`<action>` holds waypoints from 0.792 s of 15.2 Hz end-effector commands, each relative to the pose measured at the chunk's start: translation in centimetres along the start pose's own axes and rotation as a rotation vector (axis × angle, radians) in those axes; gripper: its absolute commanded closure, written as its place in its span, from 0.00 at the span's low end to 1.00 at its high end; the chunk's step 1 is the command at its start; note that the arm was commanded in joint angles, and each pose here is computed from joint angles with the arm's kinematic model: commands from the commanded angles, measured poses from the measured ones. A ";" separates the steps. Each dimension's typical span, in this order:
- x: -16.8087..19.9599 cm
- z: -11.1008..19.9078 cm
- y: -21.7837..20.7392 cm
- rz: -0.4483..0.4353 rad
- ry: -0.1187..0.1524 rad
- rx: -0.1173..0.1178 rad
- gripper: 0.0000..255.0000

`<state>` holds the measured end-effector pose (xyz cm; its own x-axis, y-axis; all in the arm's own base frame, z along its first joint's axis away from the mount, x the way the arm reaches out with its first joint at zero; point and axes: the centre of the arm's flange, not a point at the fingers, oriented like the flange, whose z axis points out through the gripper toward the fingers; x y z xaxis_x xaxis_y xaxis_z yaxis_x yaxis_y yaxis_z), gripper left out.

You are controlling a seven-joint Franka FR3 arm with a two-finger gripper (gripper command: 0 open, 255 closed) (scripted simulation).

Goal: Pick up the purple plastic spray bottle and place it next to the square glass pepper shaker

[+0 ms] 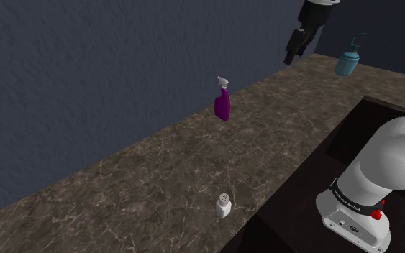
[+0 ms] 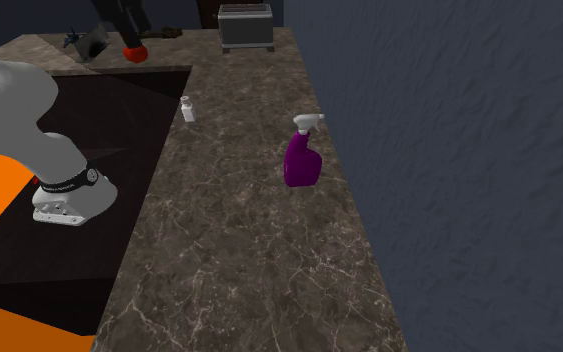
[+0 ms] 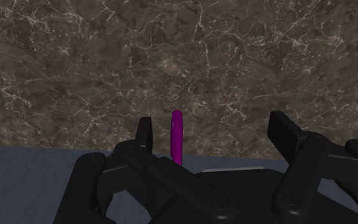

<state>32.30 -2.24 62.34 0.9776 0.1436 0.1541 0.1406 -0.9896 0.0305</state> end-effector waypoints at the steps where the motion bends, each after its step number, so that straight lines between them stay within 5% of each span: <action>1: 0.0 0.0 0.0 0.000 0.000 0.000 0.00; 12: 11.8 8.9 0.4 0.067 -0.024 -0.004 0.00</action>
<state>44.10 -1.07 55.97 0.9875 0.0832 0.1337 0.0805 -0.9964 0.0254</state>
